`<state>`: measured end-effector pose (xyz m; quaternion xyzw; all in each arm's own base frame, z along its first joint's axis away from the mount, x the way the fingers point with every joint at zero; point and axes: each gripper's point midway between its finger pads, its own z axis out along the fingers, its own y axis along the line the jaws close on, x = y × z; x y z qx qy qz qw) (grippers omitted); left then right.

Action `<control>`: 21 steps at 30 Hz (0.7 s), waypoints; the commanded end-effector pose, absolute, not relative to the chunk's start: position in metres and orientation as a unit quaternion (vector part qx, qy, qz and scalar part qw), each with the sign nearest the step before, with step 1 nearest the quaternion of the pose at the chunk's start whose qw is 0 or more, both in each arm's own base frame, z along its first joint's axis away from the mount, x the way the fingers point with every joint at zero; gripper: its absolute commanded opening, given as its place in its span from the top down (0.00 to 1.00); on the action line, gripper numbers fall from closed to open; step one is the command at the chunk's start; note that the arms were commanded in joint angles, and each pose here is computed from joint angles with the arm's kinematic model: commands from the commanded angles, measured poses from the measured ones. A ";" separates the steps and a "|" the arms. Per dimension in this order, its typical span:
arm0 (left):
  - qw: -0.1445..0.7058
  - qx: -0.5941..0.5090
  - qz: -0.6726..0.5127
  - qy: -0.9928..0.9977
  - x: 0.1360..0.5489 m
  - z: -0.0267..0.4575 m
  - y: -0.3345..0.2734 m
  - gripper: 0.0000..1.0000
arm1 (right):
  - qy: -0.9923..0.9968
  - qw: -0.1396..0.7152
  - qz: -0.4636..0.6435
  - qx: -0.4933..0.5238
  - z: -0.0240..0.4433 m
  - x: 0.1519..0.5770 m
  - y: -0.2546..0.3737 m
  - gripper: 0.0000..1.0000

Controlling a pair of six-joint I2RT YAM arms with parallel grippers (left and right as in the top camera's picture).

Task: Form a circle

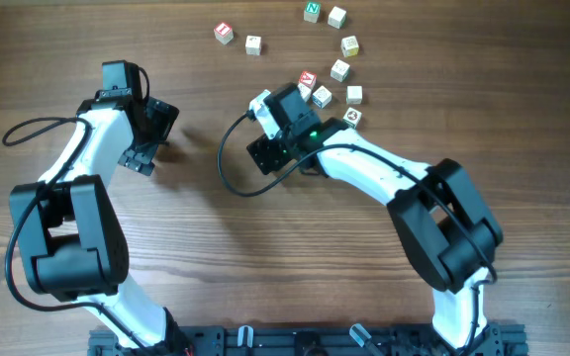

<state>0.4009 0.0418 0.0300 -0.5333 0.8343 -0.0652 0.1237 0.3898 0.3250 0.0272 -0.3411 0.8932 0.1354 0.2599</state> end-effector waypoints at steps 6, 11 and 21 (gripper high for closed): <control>0.118 -0.538 -0.065 0.832 0.401 0.026 0.042 0.00 | 0.897 0.275 0.084 -0.337 0.008 0.402 0.318 0.57; 0.118 -0.538 -0.065 0.832 0.401 0.026 0.042 0.00 | 0.909 0.289 0.059 -0.294 0.012 0.413 0.309 0.69; 0.118 -0.538 -0.065 0.832 0.401 0.026 0.042 0.00 | 0.937 0.297 0.026 -0.184 0.031 0.428 0.292 0.74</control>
